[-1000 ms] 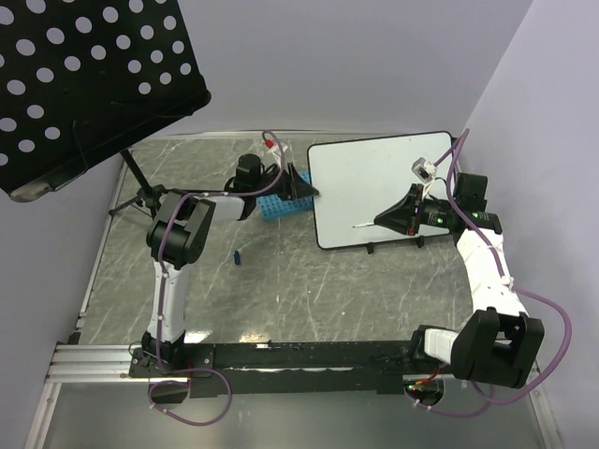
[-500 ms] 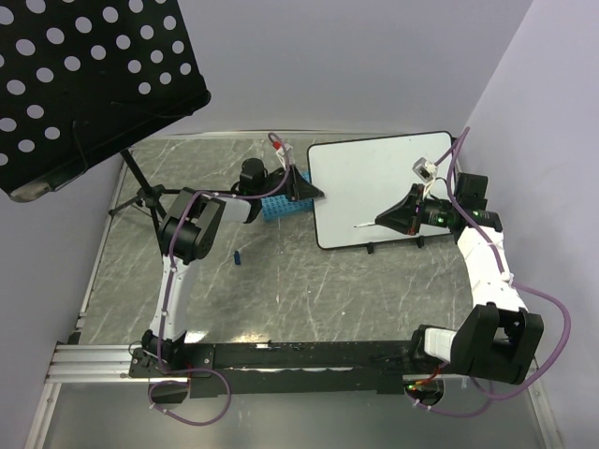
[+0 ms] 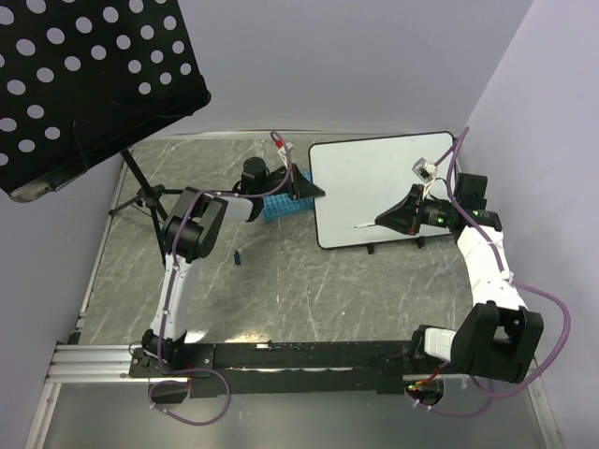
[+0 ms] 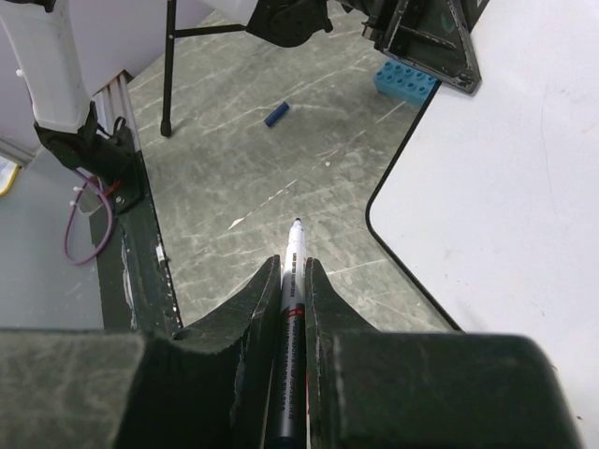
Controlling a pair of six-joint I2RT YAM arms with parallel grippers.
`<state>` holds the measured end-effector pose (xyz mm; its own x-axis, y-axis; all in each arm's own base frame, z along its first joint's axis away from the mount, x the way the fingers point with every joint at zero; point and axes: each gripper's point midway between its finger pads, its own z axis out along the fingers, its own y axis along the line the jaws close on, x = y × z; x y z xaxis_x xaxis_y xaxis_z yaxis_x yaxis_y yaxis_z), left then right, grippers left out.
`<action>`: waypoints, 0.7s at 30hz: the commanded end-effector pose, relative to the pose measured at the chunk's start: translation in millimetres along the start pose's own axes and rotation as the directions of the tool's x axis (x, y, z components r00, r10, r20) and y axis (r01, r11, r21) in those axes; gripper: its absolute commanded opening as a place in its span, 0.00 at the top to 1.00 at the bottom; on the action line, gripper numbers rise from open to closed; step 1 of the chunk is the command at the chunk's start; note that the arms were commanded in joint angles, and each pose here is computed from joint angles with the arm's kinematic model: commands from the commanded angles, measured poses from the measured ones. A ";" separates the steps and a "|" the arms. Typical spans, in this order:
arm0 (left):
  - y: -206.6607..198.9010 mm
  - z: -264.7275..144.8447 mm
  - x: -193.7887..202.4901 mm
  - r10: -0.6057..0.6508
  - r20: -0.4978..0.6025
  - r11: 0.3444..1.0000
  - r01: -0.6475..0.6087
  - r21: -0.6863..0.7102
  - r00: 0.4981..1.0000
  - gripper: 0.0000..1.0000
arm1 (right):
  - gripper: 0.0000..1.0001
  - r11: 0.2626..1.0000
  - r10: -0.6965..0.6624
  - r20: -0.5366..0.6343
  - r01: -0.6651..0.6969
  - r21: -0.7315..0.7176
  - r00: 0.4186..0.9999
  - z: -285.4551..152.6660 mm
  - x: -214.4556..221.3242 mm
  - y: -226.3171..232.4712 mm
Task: Write a sentence on the whiteboard
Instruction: Adjust the whiteboard on the whiteboard stand.
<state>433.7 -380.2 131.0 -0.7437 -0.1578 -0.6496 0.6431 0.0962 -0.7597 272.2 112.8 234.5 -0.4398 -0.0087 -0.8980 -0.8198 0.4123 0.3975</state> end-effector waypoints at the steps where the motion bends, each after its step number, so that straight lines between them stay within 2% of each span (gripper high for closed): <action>1: -10.9 8.8 -9.3 0.126 -0.011 0.992 -0.126 0.011 0.992 0.97 | 1.00 0.996 -0.093 0.030 0.093 -0.012 0.995 -3.6 -18.2 2.1; 7: -18.4 6.7 -5.9 0.217 -0.011 0.973 -0.217 -0.079 0.976 0.99 | 1.00 0.995 -0.095 0.029 0.096 -0.006 0.995 -3.8 -17.8 0.3; 10: -18.8 4.0 -2.6 0.204 -0.014 0.973 -0.204 -0.103 0.979 0.89 | 1.00 0.995 -0.097 0.027 0.097 0.001 0.995 -3.9 -17.7 -1.0; 11: -20.4 3.2 -3.4 0.204 -0.007 0.974 -0.204 -0.104 0.979 0.79 | 1.00 0.995 -0.097 0.024 0.097 0.004 0.995 -3.7 -16.9 -1.1; 14: -19.9 0.3 1.3 0.184 0.001 0.977 -0.183 -0.109 0.983 0.66 | 1.00 0.994 -0.109 0.023 0.108 0.016 0.994 -4.3 -17.7 -1.7; 21: -20.1 0.5 -0.7 0.163 0.016 0.980 -0.160 -0.116 0.987 0.53 | 1.00 0.993 -0.119 0.023 0.118 0.025 0.993 -5.0 -18.4 -0.9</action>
<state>417.0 -380.7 120.4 -0.6973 -0.1245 -0.7059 0.6688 0.2413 -0.7032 274.2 110.0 233.1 -0.4379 -0.0121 -0.8989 -0.8147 0.4282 0.3911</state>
